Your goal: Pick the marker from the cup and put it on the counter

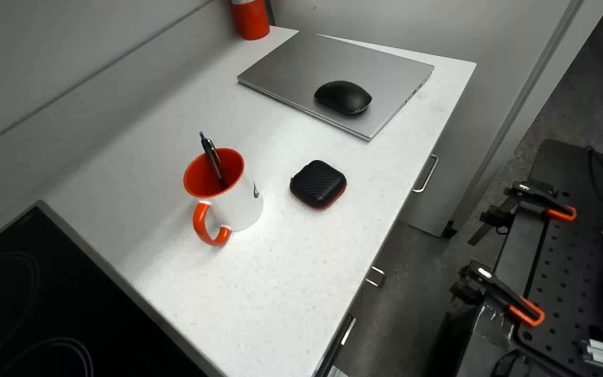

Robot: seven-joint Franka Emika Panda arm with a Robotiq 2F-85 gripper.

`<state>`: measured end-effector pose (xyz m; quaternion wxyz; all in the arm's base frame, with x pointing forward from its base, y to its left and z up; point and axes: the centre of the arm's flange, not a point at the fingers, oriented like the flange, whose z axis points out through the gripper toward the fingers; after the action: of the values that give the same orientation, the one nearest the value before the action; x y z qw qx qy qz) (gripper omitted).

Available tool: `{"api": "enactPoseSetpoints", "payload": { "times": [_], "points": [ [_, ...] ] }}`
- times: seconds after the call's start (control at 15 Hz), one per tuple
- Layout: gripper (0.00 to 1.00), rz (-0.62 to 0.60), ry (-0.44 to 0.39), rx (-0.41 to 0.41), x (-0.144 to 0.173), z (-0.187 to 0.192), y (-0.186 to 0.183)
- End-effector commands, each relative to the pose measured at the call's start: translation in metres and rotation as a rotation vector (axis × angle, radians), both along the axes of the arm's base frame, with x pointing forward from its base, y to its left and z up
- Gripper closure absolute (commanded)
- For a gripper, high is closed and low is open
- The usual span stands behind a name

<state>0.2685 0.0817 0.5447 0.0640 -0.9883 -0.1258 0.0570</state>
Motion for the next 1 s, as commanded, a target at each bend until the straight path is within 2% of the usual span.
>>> {"api": "enactPoseSetpoints", "payload": {
  "times": [0.0,0.13,0.33,0.6,0.73,0.93],
  "points": [
    [0.0,0.0,0.001,0.0,0.0,0.0,0.0],
    [0.0,0.0,0.001,0.0,0.0,0.0,0.0],
    [0.0,0.003,-0.076,0.06,0.023,-0.007,0.001],
    [0.0,-0.033,-0.216,0.188,0.078,-0.017,0.006],
    [0.0,-0.063,-0.254,0.212,0.105,-0.025,0.006],
    [0.0,-0.096,-0.268,0.204,0.133,-0.04,0.004]
  ]
}}
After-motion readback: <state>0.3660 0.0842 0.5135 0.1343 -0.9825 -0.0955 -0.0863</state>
